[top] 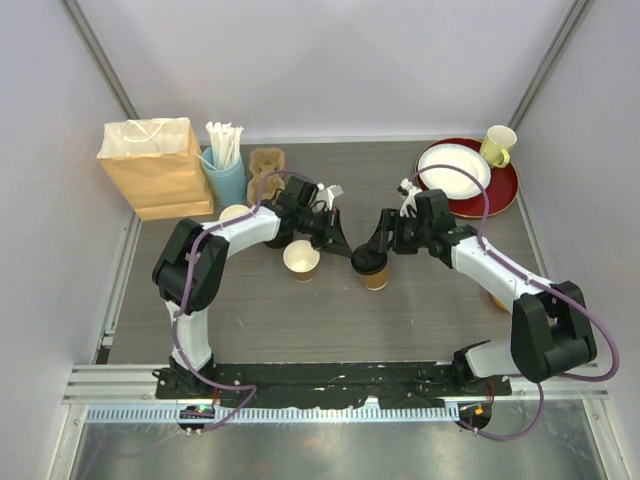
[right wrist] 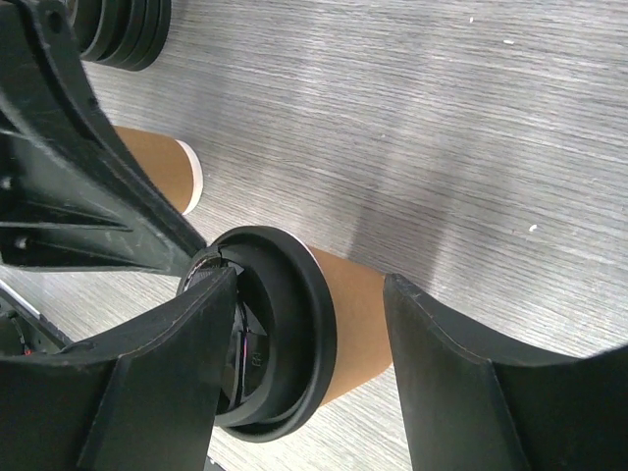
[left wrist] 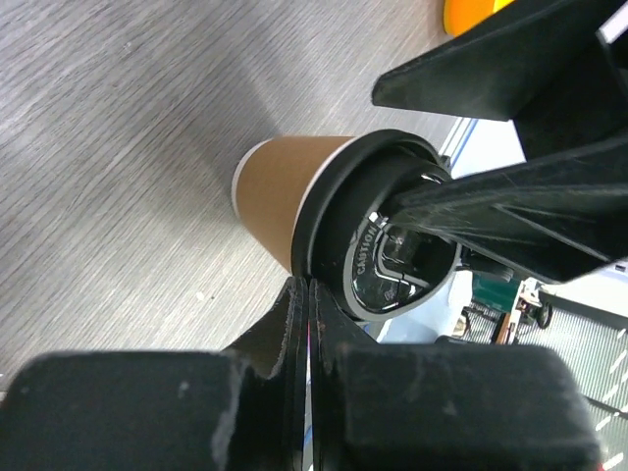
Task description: Pack the takeout coffee
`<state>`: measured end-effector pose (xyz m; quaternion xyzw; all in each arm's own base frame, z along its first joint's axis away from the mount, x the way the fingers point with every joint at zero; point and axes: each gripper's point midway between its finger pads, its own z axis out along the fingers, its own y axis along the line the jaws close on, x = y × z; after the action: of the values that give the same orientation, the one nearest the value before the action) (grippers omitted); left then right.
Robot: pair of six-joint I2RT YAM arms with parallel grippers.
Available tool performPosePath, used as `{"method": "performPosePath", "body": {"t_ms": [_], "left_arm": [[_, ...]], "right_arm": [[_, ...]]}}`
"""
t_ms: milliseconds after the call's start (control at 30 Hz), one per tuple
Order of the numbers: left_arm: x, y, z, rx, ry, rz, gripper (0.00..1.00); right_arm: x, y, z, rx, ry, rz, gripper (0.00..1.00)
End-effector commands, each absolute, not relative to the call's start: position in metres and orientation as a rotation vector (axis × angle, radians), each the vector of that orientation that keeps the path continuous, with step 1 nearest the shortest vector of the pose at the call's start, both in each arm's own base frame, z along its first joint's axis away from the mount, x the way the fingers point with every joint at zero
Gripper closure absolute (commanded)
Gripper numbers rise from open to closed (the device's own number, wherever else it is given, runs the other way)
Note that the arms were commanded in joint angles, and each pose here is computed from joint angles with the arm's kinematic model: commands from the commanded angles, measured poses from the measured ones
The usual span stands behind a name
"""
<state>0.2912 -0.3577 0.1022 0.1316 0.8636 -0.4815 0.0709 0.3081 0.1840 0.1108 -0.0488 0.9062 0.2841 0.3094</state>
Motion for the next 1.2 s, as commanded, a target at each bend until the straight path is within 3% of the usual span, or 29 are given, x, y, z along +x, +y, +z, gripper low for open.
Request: {"method": "performPosePath", "body": {"t_ms": [0, 667, 867, 1000, 1167], "left_arm": [[0.297, -0.364, 0.151, 0.499, 2.439, -1.484, 1.0], [0.294, -0.36, 0.152, 0.605, 2.434, -1.401, 0.98], [0.299, -0.356, 0.157, 0.65, 2.415, -1.321, 0.83], [0.309, -0.343, 0.17, 0.665, 2.401, -1.204, 0.65], [0.329, -0.321, 0.183, 0.614, 2.379, -1.106, 0.57]], "right_arm": [[0.31, 0.187, 0.121, -0.123, 2.344, 0.796, 0.33], [0.299, 0.174, 0.136, -0.123, 2.284, 0.741, 0.3], [0.305, 0.171, 0.164, -0.252, 2.245, 0.652, 0.27], [0.306, 0.162, 0.194, -0.319, 2.156, 0.311, 0.27], [0.284, 0.161, 0.196, -0.309, 2.186, 0.0, 0.3]]}}
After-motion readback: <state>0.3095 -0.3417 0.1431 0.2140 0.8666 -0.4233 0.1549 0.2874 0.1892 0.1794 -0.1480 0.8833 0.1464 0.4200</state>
